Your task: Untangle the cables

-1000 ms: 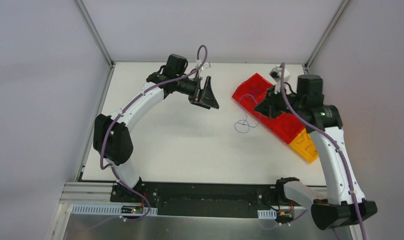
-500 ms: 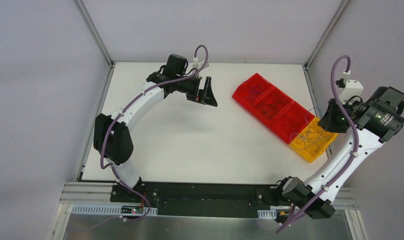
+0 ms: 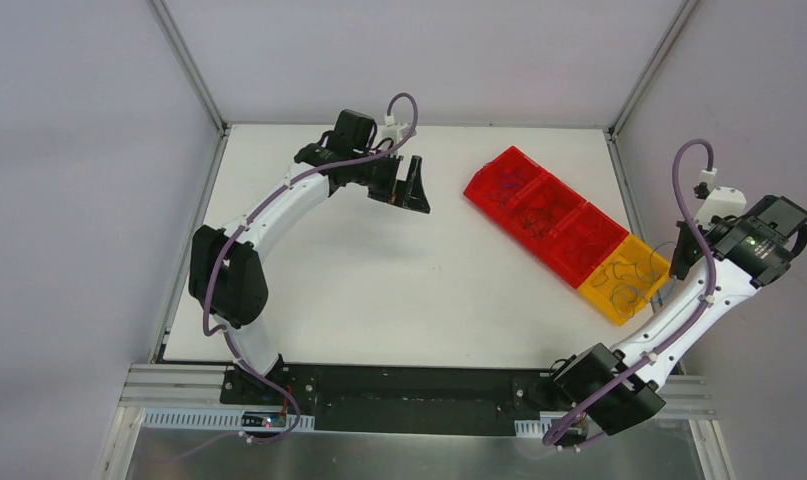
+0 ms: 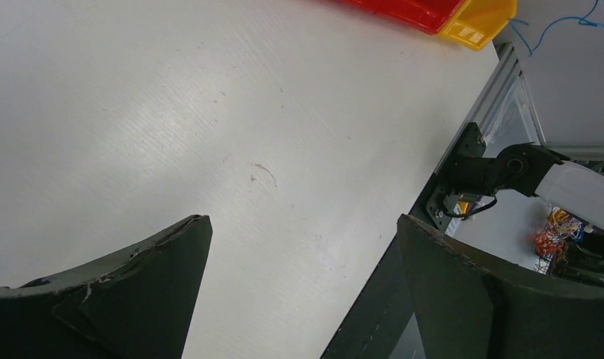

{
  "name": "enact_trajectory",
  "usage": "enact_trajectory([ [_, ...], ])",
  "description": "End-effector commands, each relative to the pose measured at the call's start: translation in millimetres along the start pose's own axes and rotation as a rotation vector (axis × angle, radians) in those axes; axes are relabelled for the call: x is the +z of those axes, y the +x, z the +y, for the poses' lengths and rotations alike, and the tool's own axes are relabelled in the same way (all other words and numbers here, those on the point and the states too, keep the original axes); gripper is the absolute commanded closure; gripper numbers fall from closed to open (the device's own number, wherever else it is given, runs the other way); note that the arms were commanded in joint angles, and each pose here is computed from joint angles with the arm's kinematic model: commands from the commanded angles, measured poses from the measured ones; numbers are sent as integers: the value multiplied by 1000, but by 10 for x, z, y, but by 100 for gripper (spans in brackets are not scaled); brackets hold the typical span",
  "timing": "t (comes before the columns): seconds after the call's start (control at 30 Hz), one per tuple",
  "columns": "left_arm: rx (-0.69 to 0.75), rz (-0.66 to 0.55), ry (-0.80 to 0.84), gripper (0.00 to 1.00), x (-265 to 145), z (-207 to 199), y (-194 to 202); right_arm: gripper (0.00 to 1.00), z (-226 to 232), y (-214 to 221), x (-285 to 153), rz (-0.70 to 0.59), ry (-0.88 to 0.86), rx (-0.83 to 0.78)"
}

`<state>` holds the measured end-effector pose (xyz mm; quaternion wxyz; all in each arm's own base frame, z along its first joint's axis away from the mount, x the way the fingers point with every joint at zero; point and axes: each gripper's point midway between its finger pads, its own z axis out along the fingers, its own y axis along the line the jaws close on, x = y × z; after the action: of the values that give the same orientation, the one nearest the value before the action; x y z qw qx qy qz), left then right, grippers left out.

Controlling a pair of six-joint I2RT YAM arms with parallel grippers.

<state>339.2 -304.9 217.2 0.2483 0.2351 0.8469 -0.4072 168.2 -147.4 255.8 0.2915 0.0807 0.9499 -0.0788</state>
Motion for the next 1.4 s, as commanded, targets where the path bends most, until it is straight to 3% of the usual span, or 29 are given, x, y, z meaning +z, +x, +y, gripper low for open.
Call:
enact_trajectory([
  [0.0, 50, -13, -34, 1, -60, 19, -61, 100, -359, -207, 149, -96, 159, 37],
  [0.3, 62, 15, -132, 1, -15, 271, 24, 100, -632, -386, 786, -174, 193, 108],
  [0.53, 39, 53, -175, 1, 16, 453, 160, 100, -272, 7, 1520, -63, 102, 96],
  [0.77, 27, 80, -226, 1, -96, 600, 280, 98, -8, 240, 1818, 21, 75, 66],
  [0.87, -19, 112, -252, 1, -167, 667, 349, 66, 13, 177, 1749, 49, 51, 101],
  [1.07, -235, 131, -252, 1, -434, 905, 363, 31, 97, -211, 1215, -30, -2, 112],
  [1.2, -305, 177, -331, 1, -727, 1166, 345, 16, 240, -489, 832, -62, -79, 129],
  [1.37, -326, 209, -411, 1, -1159, 1411, 328, 5, 697, -1013, 495, -127, -256, 160],
])
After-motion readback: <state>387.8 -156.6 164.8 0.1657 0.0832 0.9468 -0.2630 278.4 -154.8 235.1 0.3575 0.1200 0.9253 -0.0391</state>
